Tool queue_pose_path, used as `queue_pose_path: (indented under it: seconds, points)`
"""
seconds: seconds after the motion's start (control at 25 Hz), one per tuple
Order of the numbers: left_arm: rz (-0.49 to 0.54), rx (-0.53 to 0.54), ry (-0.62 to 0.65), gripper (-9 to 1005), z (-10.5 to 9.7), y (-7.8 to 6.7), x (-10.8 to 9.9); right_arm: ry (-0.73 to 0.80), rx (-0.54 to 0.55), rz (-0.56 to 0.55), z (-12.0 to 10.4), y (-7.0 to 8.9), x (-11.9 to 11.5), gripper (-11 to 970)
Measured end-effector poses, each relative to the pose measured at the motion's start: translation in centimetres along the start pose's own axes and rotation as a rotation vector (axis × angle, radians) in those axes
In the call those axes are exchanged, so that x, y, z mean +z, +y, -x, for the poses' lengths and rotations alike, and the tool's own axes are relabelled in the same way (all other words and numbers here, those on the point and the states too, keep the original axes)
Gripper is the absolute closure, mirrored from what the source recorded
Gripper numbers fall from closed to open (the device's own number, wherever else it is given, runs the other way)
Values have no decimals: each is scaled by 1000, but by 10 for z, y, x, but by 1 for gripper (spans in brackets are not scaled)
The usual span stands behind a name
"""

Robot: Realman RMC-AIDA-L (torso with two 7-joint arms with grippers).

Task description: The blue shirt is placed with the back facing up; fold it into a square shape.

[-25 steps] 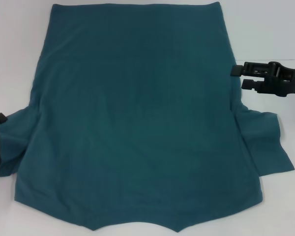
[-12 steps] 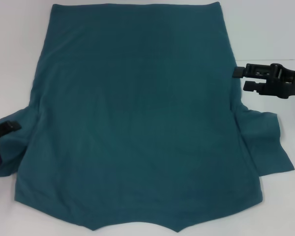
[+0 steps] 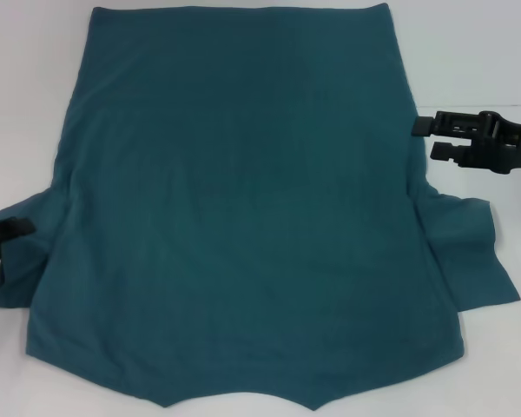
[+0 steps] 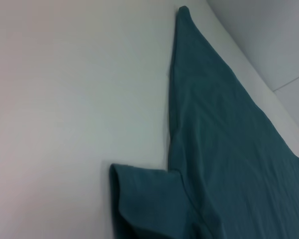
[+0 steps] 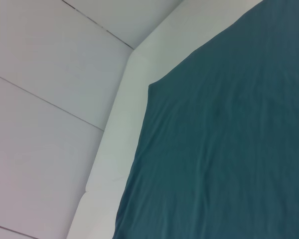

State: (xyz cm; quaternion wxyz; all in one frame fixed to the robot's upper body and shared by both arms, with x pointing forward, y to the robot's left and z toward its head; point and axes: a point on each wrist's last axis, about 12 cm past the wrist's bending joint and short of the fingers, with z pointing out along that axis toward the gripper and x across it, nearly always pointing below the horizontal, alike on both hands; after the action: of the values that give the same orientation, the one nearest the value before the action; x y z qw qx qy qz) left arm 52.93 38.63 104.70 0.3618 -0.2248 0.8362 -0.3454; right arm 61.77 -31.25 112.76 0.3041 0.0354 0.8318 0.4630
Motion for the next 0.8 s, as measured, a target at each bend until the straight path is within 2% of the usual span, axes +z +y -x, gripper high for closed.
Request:
queue_pose_path:
  seconds: [0.28,0.48,0.6,0.76,0.8]
  points:
    - [-6,30,7,594,4,-2,-3,1,-2,-1,0,0,0,193]
    - [16,76,71,738,7,-5,-2,0,-1,-2,0,0,0,195]
    - [35,144,111,848,13,-11,-3,0,-1,-3,0,0,0,196]
    - [73,300,140,993,26,-25,-6,-3,-1,-3,1,0,0,197]
    - [83,329,143,993,28,-28,-6,-3,-1,-3,1,0,0,197]
